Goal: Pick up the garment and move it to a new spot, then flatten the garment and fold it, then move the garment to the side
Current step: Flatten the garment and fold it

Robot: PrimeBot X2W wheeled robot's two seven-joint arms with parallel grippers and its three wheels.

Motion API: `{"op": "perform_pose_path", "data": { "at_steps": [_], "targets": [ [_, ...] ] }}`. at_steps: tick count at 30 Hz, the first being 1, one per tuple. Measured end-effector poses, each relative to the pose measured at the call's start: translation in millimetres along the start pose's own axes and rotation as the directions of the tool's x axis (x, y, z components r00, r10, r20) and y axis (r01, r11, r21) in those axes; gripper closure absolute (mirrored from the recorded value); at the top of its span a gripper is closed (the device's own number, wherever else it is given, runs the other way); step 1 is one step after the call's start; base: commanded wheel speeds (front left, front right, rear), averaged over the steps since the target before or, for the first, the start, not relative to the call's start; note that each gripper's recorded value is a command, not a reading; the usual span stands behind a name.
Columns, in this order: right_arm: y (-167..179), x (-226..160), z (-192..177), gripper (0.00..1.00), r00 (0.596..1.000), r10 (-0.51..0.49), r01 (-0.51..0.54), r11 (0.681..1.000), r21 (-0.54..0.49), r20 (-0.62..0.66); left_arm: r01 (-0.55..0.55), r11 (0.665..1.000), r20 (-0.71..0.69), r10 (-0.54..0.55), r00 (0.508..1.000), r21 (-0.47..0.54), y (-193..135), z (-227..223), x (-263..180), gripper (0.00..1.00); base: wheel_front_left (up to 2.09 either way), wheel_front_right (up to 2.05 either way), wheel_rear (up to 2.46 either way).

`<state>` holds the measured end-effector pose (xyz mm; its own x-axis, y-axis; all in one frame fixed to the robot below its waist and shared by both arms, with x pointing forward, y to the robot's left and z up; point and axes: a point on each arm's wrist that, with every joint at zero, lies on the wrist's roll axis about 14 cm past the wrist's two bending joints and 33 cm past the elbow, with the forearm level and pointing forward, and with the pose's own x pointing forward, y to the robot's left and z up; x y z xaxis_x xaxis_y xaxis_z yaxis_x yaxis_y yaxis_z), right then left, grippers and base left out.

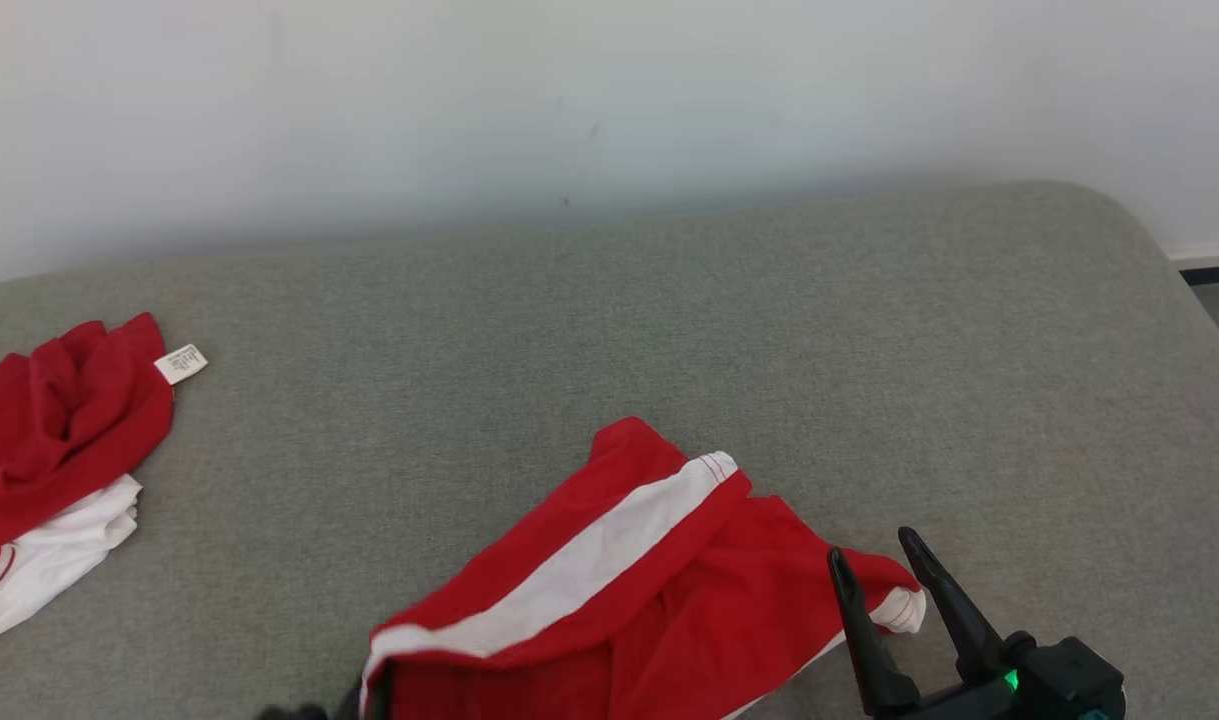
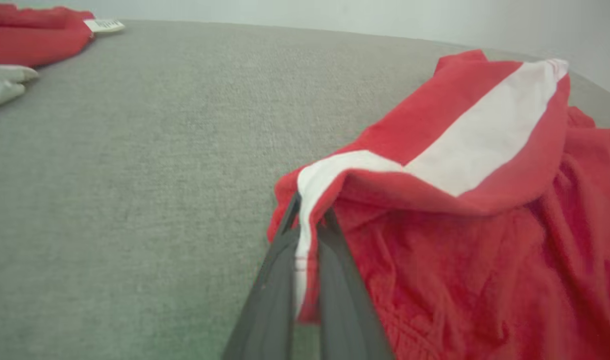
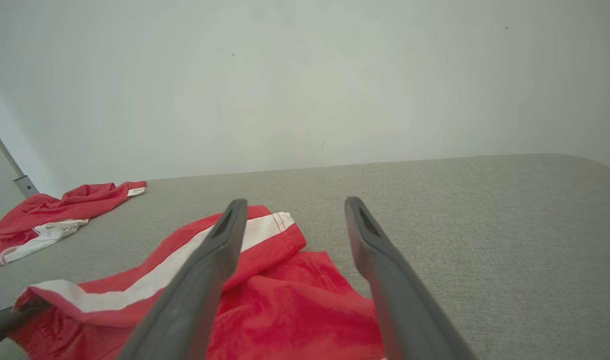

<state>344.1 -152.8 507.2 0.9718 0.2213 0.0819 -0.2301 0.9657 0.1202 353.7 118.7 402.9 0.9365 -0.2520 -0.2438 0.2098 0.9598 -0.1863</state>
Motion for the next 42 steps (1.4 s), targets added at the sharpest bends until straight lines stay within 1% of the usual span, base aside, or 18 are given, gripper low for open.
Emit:
{"op": "perform_pose_path", "data": {
  "at_steps": [5,11,13,15,18,19,20,21,23,26,28,33,37,42],
  "targets": [
    [-6,1,2,0.0,1.0,-0.028,0.028,1.0,0.005,0.007,0.049,0.997,0.105,-0.056,0.993,0.067,-4,45,29,1.0,0.0,0.0,0.0],
    [-14,1,0,0.0,0.998,-0.062,0.062,0.998,0.011,0.003,0.091,0.98,0.205,-0.128,0.97,0.179,-5,97,62,1.0,0.0,0.0,0.0],
    [-20,0,0,0.0,0.997,-0.081,0.081,0.997,0.011,0.004,0.098,0.974,0.217,-0.143,0.966,0.205,-4,108,72,1.0,0.0,0.0,0.0],
    [-27,-2,-1,0.0,0.995,-0.104,0.104,0.995,0.005,-0.002,0.101,0.972,0.223,-0.148,0.963,0.211,-3,115,82,1.0,0.0,0.0,0.0],
    [-33,-3,-3,0.0,0.992,-0.126,0.126,0.992,0.002,-0.008,0.091,0.972,0.192,-0.134,0.972,0.215,6,111,94,1.0,0.0,0.0,0.0],
    [-34,-2,-3,0.0,0.991,-0.131,0.131,0.991,0.0,-0.008,0.087,0.972,0.175,-0.126,0.976,0.216,9,106,97,0.81,0.0,0.0,0.0],
    [-35,-3,-4,0.0,0.991,-0.135,0.135,0.991,0.0,-0.01,0.085,0.972,0.163,-0.123,0.979,0.221,11,103,99,0.22,0.0,0.0,0.0],
    [-35,-3,-4,0.0,0.99,-0.139,0.139,0.99,-0.001,-0.012,0.083,0.972,0.156,-0.119,0.981,0.22,12,101,102,0.0,0.0,0.0,0.0],
    [-39,-4,-6,0.0,0.988,-0.151,0.151,0.989,-0.003,-0.017,0.076,0.975,0.161,-0.111,0.981,0.21,13,103,106,0.0,0.0,0.0,0.0],
    [-42,-5,-7,0.0,0.986,-0.163,0.163,0.987,0.001,-0.02,0.083,0.977,0.175,-0.119,0.977,0.198,6,104,104,0.0,0.0,0.0,0.0],
    [-39,-6,-10,0.0,0.986,-0.162,0.162,0.987,0.009,-0.029,0.073,0.979,0.176,-0.107,0.979,0.191,9,102,98,0.0,0.0,0.0,0.0],
    [-31,-3,-9,0.0,0.99,-0.138,0.139,0.99,0.023,-0.019,0.056,0.986,0.224,-0.091,0.97,0.158,7,106,74,0.0,0.0,0.0,0.0],
    [-25,-2,-8,0.0,0.993,-0.12,0.121,0.992,0.029,-0.015,0.051,0.987,0.248,-0.088,0.965,0.153,5,108,56,0.0,0.0,0.0,0.0],
    [-16,2,-7,0.0,0.996,-0.089,0.09,0.995,0.037,-0.009,0.063,0.986,0.204,-0.094,0.974,0.154,1,85,30,0.0,0.0,0.0,0.0]
  ]
}}
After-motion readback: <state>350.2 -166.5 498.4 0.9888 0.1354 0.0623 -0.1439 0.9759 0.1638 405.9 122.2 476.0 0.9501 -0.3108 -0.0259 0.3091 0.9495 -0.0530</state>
